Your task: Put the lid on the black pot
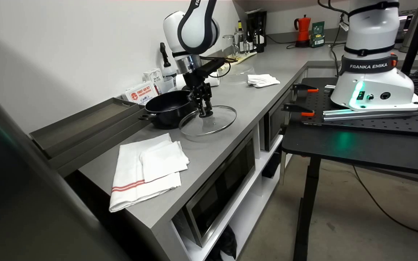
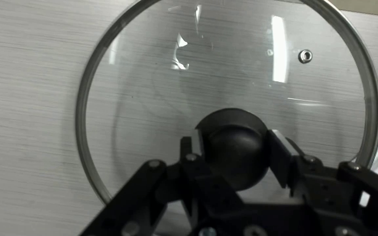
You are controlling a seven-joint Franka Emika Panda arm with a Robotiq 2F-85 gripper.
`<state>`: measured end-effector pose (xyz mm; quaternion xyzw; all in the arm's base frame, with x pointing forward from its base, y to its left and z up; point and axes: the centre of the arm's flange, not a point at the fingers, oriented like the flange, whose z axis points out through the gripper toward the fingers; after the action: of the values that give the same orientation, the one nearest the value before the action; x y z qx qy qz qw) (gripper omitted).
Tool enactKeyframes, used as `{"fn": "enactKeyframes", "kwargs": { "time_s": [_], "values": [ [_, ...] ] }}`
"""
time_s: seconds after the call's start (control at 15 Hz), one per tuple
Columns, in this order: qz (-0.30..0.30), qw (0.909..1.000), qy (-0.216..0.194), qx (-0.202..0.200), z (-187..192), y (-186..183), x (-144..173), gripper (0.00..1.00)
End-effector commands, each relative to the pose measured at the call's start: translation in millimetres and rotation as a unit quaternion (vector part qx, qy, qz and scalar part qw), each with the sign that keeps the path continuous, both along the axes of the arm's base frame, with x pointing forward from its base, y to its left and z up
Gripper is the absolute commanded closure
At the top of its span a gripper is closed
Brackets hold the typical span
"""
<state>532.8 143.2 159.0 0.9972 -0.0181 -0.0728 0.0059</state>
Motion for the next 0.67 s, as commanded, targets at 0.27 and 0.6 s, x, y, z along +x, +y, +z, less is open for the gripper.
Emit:
{"fn": "enactKeyframes", "kwargs": {
  "time_s": [0.27,0.6],
  "values": [
    [-0.012,0.9989,-0.044,-0.007,53,12,-14,0.75],
    [-0.017,0.998,-0.06,-0.005,71,13,-20,0.75]
  ]
}}
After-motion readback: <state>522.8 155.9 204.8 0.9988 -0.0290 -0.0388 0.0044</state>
